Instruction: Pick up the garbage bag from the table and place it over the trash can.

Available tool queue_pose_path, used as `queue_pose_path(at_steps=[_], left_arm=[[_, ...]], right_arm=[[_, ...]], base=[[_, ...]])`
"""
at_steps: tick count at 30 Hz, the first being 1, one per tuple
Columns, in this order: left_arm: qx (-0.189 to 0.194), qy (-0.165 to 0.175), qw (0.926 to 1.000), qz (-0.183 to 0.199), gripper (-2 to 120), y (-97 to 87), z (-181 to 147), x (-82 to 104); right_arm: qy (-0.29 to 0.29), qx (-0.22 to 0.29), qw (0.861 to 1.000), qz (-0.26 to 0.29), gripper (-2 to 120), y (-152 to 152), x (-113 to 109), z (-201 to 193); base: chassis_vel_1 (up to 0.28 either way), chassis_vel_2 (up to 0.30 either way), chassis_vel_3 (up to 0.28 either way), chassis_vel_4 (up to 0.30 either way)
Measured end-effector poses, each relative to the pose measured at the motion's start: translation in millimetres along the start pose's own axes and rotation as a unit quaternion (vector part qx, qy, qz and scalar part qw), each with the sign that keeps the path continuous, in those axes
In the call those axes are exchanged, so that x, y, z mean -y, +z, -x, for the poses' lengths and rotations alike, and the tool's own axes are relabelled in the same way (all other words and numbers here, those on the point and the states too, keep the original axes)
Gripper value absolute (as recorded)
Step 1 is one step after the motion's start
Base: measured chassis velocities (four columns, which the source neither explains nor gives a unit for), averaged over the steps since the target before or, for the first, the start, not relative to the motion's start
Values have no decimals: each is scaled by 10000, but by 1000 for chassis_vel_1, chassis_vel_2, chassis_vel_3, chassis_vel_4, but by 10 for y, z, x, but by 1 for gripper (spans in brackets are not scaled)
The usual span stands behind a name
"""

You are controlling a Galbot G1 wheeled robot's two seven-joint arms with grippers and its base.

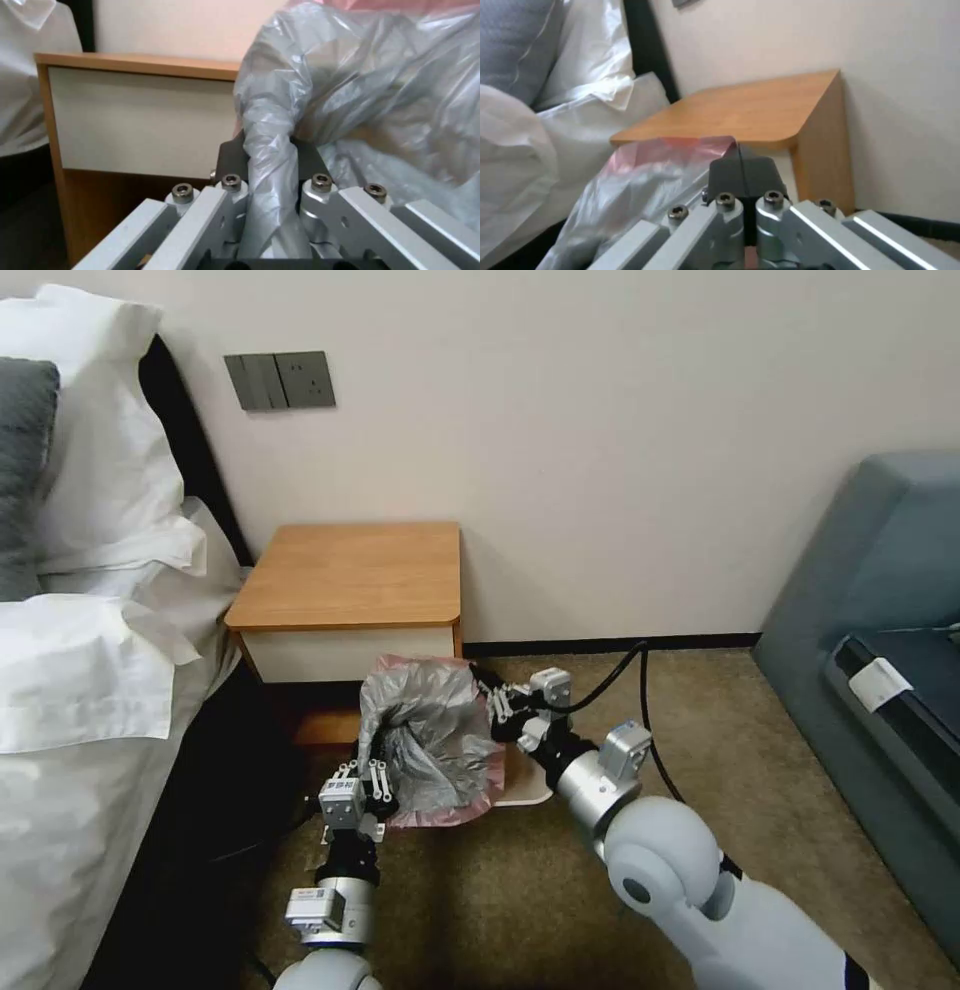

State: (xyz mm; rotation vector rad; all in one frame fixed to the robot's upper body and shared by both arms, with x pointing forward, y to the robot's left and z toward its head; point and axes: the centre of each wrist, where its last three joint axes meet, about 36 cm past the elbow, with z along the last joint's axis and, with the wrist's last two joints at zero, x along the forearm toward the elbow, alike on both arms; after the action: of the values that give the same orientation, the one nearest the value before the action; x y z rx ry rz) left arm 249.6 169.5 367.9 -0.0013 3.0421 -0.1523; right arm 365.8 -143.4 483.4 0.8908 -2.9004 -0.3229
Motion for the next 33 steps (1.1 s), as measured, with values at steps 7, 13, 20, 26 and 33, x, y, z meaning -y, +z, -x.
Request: queue_pose_path(at_steps=[7, 13, 20, 26, 33], left_arm=[[-12, -44, 9998, -183, 9, 1, 6, -1], [39, 41, 9994, -330, 9, -16, 17, -10], [46, 33, 9989, -464, 9, -15, 34, 1], [33, -19, 9988, -492, 9, 4, 59, -27], [158, -35, 9984, -546, 9, -6, 109, -113]], right_arm=[[265, -52, 9995, -150, 0, -189, 229, 29], [421, -316, 9982, -296, 0, -252, 481, 36], [426, -456, 9980, -93, 0, -333, 559, 16], [485, -352, 9979, 245, 25, -528, 503, -296], [-159, -958, 9950, 228, 50, -496, 598, -848]], base=[[0, 0, 0, 0], [0, 0, 0, 0], [0, 0, 0, 0], [0, 0, 0, 0], [0, 0, 0, 0]])
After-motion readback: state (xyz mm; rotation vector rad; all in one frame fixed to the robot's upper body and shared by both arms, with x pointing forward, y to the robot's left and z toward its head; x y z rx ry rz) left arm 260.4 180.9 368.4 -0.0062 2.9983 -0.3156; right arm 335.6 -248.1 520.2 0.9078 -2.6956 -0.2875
